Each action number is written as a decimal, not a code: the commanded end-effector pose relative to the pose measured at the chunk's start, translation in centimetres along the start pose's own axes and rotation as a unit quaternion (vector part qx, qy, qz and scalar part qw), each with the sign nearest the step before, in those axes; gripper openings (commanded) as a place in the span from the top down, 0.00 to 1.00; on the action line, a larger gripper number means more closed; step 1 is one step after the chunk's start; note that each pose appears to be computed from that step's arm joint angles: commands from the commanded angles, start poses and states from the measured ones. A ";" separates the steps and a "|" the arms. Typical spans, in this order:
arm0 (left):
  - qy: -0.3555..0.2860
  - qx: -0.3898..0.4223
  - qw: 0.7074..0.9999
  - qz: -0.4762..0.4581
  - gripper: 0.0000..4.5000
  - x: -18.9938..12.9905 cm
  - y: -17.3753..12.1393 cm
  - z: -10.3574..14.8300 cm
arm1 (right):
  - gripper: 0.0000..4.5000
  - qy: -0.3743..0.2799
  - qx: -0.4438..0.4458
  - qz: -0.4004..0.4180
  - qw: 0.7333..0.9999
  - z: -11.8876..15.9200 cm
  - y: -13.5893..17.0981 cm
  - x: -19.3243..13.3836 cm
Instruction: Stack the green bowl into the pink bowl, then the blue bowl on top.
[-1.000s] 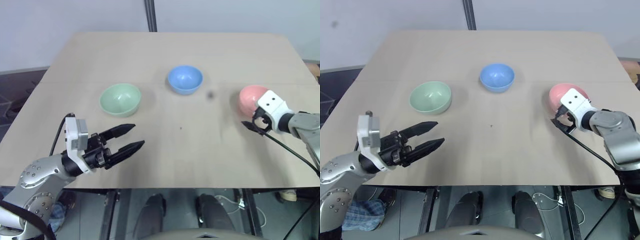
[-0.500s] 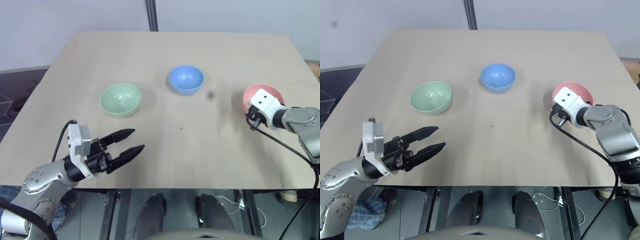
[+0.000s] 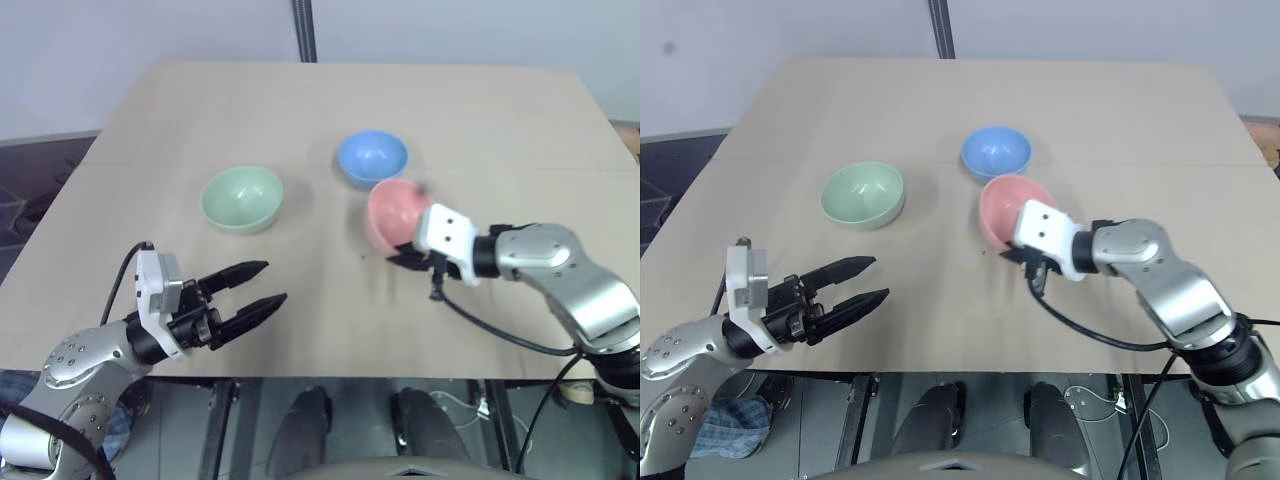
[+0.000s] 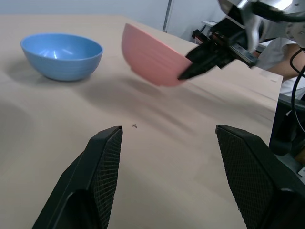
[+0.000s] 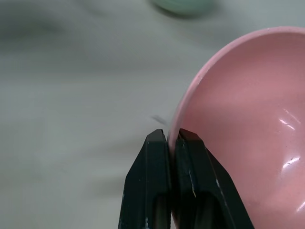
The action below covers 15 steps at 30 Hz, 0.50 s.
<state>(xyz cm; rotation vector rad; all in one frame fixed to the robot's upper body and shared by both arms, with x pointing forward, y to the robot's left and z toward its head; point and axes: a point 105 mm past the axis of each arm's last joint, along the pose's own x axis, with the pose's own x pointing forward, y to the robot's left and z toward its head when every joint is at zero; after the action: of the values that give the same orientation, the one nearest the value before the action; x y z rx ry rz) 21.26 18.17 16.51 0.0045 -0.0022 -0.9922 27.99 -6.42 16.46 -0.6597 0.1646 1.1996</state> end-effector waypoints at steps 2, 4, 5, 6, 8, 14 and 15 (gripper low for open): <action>0.000 0.025 1.000 -0.018 0.27 0.3 0.1 0.9 | 0.99 -0.030 -0.033 0.039 0.998 2.6 2.0 2.0; 0.002 0.026 0.999 -0.019 0.27 0.3 0.1 1.0 | 0.99 -0.032 -0.032 0.045 0.998 2.8 2.3 2.5; 0.002 0.027 0.999 -0.019 0.27 0.3 0.2 1.0 | 0.99 -0.033 -0.032 0.047 0.998 2.8 2.4 2.6; 0.003 0.027 0.999 -0.019 0.27 0.3 0.2 1.1 | 0.99 -0.034 -0.031 0.049 0.998 2.9 2.5 2.7; 0.004 0.027 0.999 -0.019 0.27 0.3 0.2 1.1 | 0.99 -0.033 -0.031 0.047 0.998 2.8 2.5 2.7; 0.005 0.023 1.000 -0.020 0.27 0.5 -0.1 1.0 | 0.38 -0.016 -0.030 0.033 0.999 2.2 1.8 2.0; 0.004 0.023 1.000 -0.021 0.27 0.6 -0.1 1.0 | 0.30 -0.014 -0.030 0.032 0.999 2.1 1.8 1.9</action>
<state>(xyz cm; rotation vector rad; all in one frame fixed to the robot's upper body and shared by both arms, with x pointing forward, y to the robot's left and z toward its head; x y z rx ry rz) 21.75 18.11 16.94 0.0351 0.0012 -1.0142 26.76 -3.25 15.25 -0.6732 0.1838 1.2901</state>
